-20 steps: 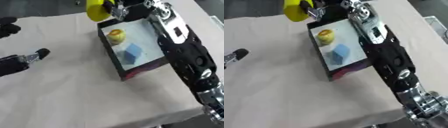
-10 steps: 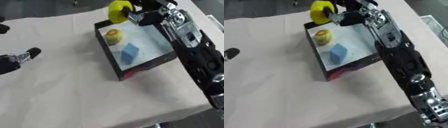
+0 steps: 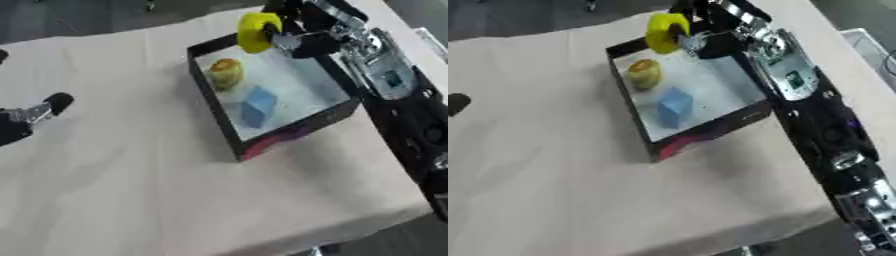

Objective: Pick up the objects with one hand, pass them to the other hand, and then place them into the box on the other side of the table.

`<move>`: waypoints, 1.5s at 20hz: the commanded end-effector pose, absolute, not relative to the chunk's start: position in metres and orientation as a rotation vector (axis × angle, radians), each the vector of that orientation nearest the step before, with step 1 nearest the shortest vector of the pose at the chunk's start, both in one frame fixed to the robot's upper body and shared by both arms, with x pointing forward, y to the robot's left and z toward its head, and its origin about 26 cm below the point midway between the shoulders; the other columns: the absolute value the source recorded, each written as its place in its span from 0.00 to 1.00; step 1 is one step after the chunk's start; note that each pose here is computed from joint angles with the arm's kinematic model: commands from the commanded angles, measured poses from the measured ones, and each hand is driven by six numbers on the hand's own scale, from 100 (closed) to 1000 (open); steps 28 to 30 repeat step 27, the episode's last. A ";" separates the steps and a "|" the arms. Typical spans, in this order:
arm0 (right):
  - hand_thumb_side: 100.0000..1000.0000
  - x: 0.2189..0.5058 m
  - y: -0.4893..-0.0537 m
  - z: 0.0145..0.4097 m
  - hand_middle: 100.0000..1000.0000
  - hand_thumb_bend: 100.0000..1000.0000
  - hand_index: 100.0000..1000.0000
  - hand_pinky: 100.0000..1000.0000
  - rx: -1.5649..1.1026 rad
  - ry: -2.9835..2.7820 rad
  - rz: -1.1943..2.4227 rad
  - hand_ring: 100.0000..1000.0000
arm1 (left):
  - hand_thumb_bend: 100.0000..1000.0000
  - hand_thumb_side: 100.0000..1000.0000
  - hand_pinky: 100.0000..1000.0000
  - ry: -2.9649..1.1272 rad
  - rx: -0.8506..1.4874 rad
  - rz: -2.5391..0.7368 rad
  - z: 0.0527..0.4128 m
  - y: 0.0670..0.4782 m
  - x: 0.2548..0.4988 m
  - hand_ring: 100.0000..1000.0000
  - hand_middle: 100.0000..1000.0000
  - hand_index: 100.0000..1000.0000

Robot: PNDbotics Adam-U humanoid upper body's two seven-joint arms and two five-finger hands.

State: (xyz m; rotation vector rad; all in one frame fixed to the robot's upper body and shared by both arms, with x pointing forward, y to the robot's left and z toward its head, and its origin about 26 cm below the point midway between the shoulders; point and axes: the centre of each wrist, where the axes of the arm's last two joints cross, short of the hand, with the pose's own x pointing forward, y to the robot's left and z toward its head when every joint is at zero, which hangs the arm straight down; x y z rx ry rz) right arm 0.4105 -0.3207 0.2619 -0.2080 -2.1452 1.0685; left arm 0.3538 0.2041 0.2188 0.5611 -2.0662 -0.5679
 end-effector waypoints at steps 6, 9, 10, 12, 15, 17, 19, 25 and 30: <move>0.00 0.407 -0.336 0.271 0.75 0.32 1.00 1.00 -0.385 -2.106 1.269 1.00 | 0.75 0.23 0.85 -2.091 0.599 -0.551 0.229 0.213 0.351 0.73 0.63 0.82; 0.00 0.407 -0.341 0.269 0.78 0.31 1.00 1.00 -0.466 -2.110 1.292 1.00 | 0.76 0.23 0.85 -2.091 0.601 -0.547 0.229 0.213 0.351 0.73 0.63 0.83; 0.00 0.407 -0.341 0.269 0.78 0.31 1.00 1.00 -0.482 -2.110 1.284 1.00 | 0.76 0.23 0.85 -2.090 0.601 -0.546 0.229 0.213 0.351 0.73 0.63 0.83; 0.00 0.407 -0.342 0.268 0.78 0.32 1.00 1.00 -0.494 -2.114 1.268 1.00 | 0.76 0.23 0.85 -2.089 0.601 -0.545 0.228 0.214 0.351 0.73 0.63 0.83; 0.00 0.407 -0.339 0.269 0.78 0.32 1.00 1.00 -0.481 -2.126 1.249 1.00 | 0.75 0.23 0.85 -2.089 0.600 -0.545 0.228 0.214 0.351 0.73 0.63 0.83; 0.00 0.406 -0.338 0.272 0.79 0.32 1.00 1.00 -0.462 -2.140 1.227 1.00 | 0.75 0.24 0.85 -2.090 0.601 -0.541 0.228 0.214 0.351 0.73 0.63 0.83; 0.00 0.404 -0.337 0.277 0.80 0.15 1.00 1.00 -0.428 -2.168 1.173 1.00 | 0.73 0.25 0.85 -2.093 0.606 -0.527 0.229 0.215 0.351 0.73 0.62 0.82; 0.05 0.376 -0.339 0.320 0.86 0.00 1.00 1.00 -0.232 -2.328 0.913 1.00 | 0.55 0.44 0.86 -2.137 0.605 -0.405 0.239 0.222 0.348 0.74 0.63 0.82; 0.06 0.365 -0.342 0.330 0.88 0.00 1.00 1.00 -0.161 -2.341 0.880 1.00 | 0.51 0.48 0.86 -2.154 0.604 -0.353 0.242 0.225 0.347 0.74 0.65 0.82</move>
